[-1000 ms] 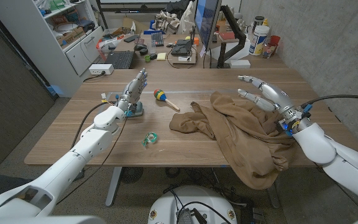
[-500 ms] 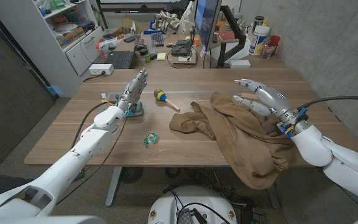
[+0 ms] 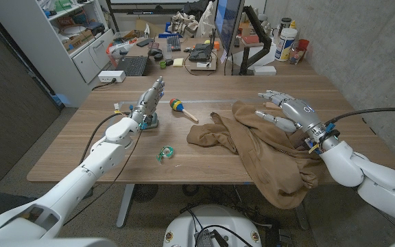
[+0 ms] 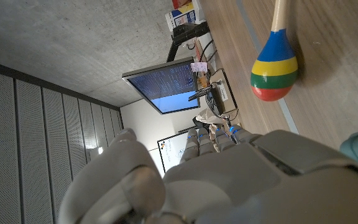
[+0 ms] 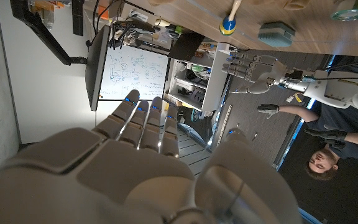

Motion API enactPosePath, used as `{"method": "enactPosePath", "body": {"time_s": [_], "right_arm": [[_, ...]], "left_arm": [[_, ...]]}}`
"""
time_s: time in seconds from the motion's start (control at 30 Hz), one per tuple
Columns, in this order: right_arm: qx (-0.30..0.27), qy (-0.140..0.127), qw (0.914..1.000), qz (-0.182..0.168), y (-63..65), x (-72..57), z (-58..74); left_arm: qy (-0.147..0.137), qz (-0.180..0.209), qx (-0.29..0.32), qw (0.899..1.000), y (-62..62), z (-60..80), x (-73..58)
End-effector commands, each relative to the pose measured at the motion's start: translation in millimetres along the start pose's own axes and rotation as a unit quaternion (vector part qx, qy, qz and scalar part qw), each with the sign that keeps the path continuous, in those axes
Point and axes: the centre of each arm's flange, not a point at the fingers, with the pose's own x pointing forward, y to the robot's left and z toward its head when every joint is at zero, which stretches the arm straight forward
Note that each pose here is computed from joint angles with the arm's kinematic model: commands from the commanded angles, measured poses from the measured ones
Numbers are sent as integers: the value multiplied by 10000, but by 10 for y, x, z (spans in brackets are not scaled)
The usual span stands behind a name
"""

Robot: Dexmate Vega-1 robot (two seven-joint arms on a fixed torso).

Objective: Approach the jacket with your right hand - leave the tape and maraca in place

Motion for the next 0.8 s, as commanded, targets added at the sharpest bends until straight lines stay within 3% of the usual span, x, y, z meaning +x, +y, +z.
{"method": "enactPosePath", "body": {"time_s": [0.03,0.8], "right_arm": [[-211,68,9997,133,100,-20,-59],[-440,137,9964,705,218,19,-104]], "left_arm": [[19,-9,120,9999,-31,21,25],[-54,27,7,10000,29,22,14]]}}
